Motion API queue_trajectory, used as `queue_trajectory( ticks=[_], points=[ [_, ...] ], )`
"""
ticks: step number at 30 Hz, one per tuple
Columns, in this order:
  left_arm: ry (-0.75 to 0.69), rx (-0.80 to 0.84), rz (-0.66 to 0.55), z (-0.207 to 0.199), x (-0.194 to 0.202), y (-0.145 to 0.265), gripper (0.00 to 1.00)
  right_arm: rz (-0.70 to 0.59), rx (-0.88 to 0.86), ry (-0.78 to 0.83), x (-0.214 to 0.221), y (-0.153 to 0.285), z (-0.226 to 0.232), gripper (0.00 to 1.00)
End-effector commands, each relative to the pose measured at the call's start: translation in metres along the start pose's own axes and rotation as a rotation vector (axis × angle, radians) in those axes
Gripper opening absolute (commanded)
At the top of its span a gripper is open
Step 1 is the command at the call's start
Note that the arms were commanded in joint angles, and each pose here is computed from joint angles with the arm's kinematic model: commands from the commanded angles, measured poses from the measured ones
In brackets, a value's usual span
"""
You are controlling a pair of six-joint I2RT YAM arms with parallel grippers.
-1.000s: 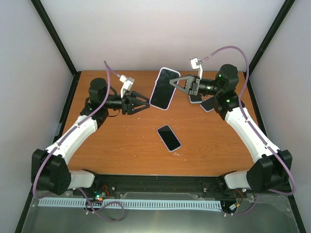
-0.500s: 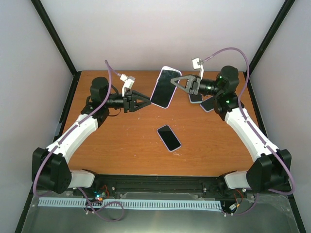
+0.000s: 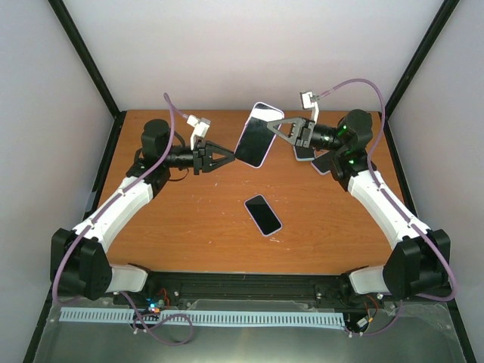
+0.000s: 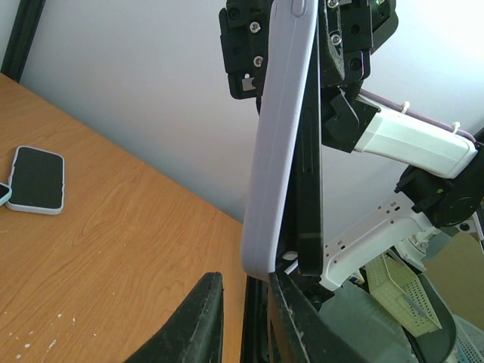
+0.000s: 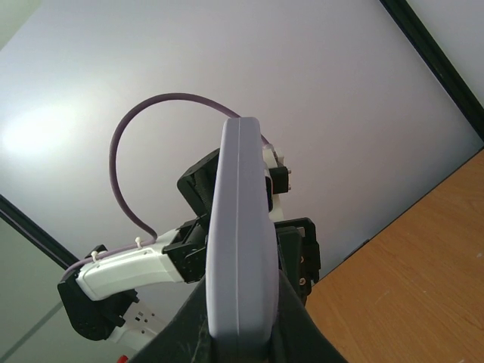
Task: Take the phone out of the phone case
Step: Remove the phone case from the phone.
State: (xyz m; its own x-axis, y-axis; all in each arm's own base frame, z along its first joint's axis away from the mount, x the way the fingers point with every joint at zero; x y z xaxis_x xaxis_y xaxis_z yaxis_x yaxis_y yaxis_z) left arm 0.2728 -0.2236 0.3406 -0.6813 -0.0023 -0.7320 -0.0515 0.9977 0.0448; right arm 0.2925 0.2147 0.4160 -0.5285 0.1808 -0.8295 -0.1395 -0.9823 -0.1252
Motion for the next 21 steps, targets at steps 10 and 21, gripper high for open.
queue_trajectory(
  ticks=[10,21],
  points=[
    [0.004,-0.081,-0.042,0.014,-0.013,-0.004,0.24,0.018,-0.161,0.049,0.003,-0.007,0.044,0.03],
    [-0.036,-0.087,-0.041,0.008,-0.017,-0.002,0.30,0.119,-0.214,0.103,0.023,-0.013,0.052,0.03]
  ],
)
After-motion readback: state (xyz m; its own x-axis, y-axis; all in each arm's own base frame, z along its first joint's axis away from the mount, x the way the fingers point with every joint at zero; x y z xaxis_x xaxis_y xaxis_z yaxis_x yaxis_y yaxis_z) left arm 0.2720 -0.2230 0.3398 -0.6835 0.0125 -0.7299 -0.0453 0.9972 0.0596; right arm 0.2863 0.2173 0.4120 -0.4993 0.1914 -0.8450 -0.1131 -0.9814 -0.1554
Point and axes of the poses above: each gripper's point midway between its finger pads, its own y axis back along the fingers, its own z axis along the line the jaws close on, x = y × z, the point moved 4 cm from there along y, back along the fingers, and after that the axes turned 9 degrees about y, right-handed, at the moved point
